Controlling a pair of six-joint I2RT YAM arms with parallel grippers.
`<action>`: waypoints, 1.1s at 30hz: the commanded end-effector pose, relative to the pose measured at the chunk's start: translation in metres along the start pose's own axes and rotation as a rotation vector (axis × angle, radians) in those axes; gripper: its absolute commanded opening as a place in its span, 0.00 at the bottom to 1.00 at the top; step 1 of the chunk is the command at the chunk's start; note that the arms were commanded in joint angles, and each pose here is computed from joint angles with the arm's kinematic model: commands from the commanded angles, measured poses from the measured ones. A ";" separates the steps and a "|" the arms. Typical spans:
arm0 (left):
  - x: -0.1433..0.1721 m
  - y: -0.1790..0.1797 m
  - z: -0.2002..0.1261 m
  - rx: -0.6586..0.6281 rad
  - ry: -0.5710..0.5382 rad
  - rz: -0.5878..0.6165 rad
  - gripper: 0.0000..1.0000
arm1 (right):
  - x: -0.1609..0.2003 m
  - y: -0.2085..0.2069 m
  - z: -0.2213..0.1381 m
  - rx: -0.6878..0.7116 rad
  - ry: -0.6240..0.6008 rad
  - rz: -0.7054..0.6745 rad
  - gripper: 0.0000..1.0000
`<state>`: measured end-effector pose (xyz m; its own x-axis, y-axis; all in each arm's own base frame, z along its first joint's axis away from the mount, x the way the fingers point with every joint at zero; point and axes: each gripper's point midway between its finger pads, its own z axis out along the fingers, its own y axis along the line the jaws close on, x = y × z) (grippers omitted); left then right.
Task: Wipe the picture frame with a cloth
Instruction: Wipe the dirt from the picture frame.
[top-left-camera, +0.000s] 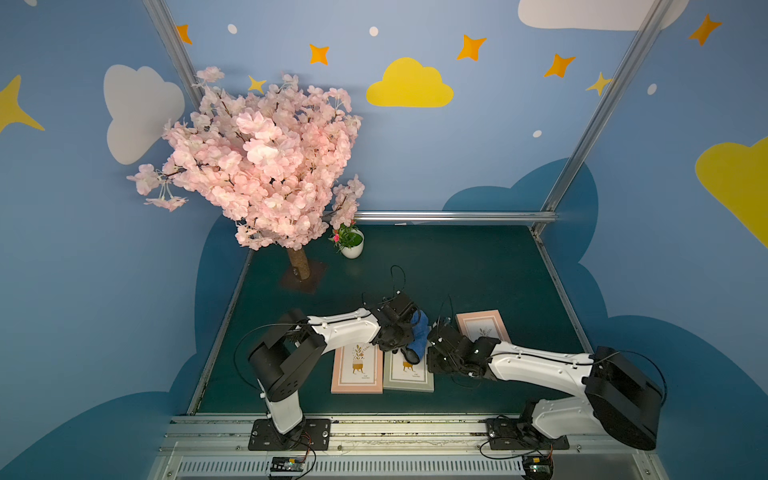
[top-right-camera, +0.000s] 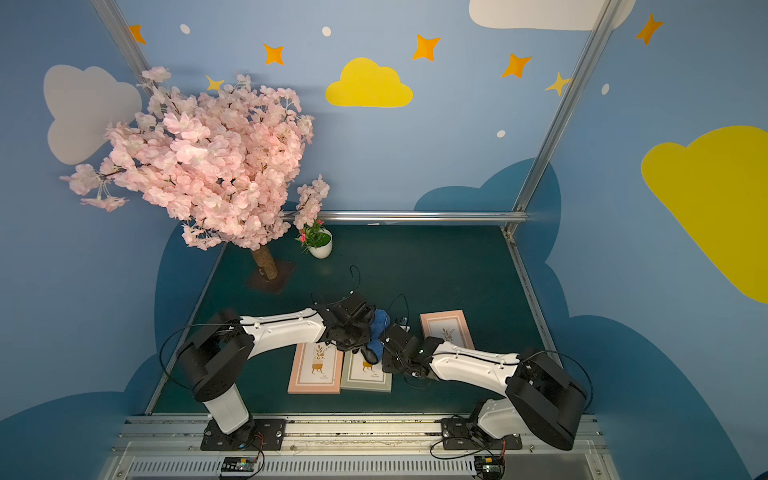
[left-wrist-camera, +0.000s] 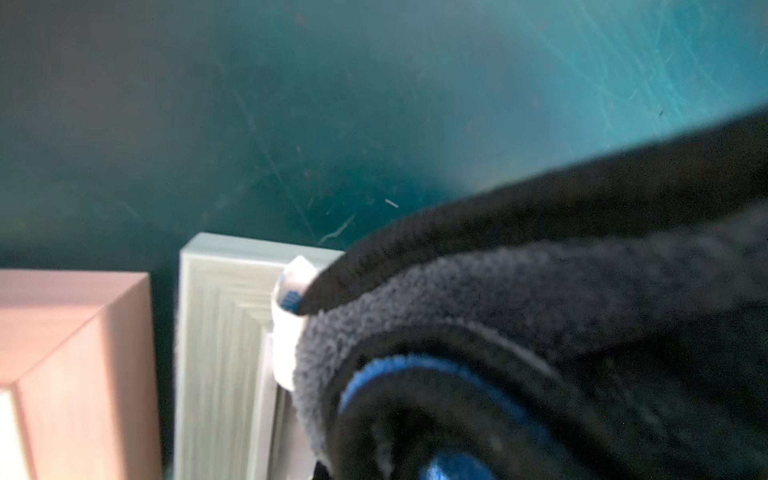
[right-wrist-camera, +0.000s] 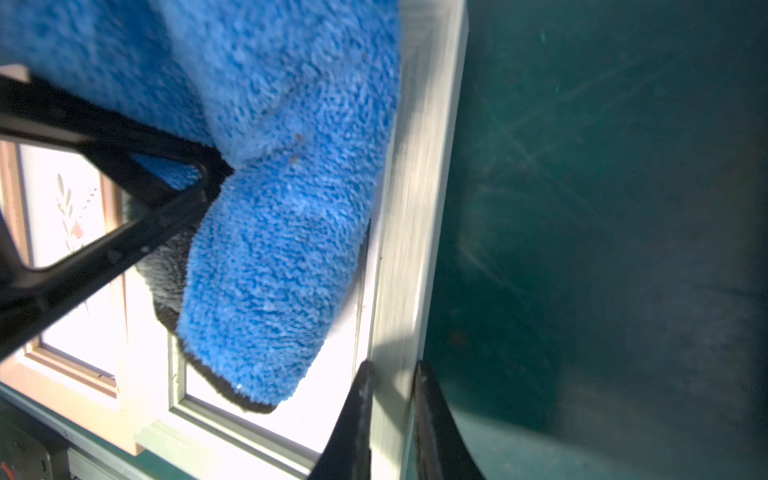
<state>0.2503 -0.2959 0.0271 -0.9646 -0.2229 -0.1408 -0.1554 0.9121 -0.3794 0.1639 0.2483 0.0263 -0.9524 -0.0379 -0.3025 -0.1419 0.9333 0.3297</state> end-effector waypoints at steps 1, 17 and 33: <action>0.016 0.031 -0.002 -0.085 0.021 0.007 0.03 | 0.054 -0.030 0.021 0.078 0.185 -0.024 0.18; 0.099 0.074 -0.025 -0.194 0.092 0.044 0.03 | 0.050 -0.025 0.022 0.062 0.175 -0.023 0.19; 0.056 0.022 -0.071 0.023 -0.041 0.033 0.03 | 0.035 -0.016 0.011 0.011 0.124 -0.002 0.24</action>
<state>0.1689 -0.2675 0.0614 -0.9700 -0.1877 -0.1546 -0.1218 0.9252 -0.3593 0.1642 0.2533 0.0293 -0.9505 -0.0268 -0.3096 -0.1452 0.9192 0.3660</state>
